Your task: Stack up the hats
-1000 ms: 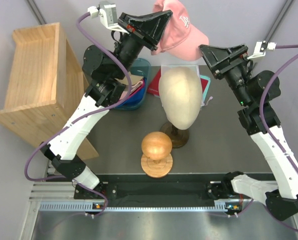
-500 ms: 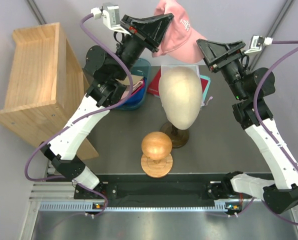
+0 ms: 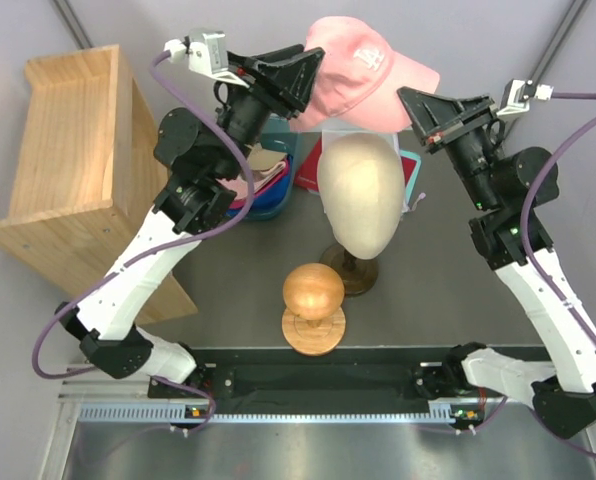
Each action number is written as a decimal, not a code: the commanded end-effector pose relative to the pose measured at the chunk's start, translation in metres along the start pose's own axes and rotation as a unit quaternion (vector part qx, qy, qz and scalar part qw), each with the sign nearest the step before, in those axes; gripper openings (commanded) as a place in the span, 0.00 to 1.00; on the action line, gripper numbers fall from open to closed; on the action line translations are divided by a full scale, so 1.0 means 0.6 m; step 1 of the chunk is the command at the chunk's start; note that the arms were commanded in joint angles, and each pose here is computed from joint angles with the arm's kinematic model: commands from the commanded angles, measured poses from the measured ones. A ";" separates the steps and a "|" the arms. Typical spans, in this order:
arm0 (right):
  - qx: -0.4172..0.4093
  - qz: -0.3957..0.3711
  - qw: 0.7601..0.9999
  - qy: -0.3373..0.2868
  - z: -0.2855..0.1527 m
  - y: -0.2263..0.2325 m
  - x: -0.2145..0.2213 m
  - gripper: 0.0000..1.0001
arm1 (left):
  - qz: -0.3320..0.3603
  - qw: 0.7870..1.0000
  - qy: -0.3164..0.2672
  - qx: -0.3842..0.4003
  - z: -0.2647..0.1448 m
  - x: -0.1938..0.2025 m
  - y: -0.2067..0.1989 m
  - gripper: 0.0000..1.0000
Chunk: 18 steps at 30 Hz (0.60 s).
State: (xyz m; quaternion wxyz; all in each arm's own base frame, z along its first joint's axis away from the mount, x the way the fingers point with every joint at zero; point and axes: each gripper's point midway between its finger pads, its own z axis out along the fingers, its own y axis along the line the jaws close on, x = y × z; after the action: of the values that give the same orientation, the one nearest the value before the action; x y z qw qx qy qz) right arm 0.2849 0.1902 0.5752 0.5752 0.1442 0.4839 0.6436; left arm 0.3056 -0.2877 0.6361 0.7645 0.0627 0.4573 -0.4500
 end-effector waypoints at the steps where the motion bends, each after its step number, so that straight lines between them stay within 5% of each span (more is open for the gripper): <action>1: 0.012 0.021 1.000 -0.012 -0.030 0.014 0.003 0.00 | 0.056 0.996 -0.037 -0.058 -0.039 -0.076 0.023 0.56; 8: 0.084 0.039 0.996 -0.012 -0.069 -0.034 0.022 0.00 | 0.118 0.977 -0.038 -0.172 -0.084 -0.093 0.094 0.74; 18: 0.174 0.076 0.982 -0.007 -0.131 -0.074 0.042 0.00 | 0.156 0.967 -0.010 -0.200 -0.098 -0.074 0.119 0.78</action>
State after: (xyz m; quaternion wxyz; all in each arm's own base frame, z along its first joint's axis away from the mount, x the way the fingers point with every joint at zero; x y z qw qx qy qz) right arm 0.2582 0.1795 0.4936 0.5025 0.2574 0.5704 0.5966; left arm 0.3090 -0.1903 0.6234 0.8273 -0.0316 0.4997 -0.2546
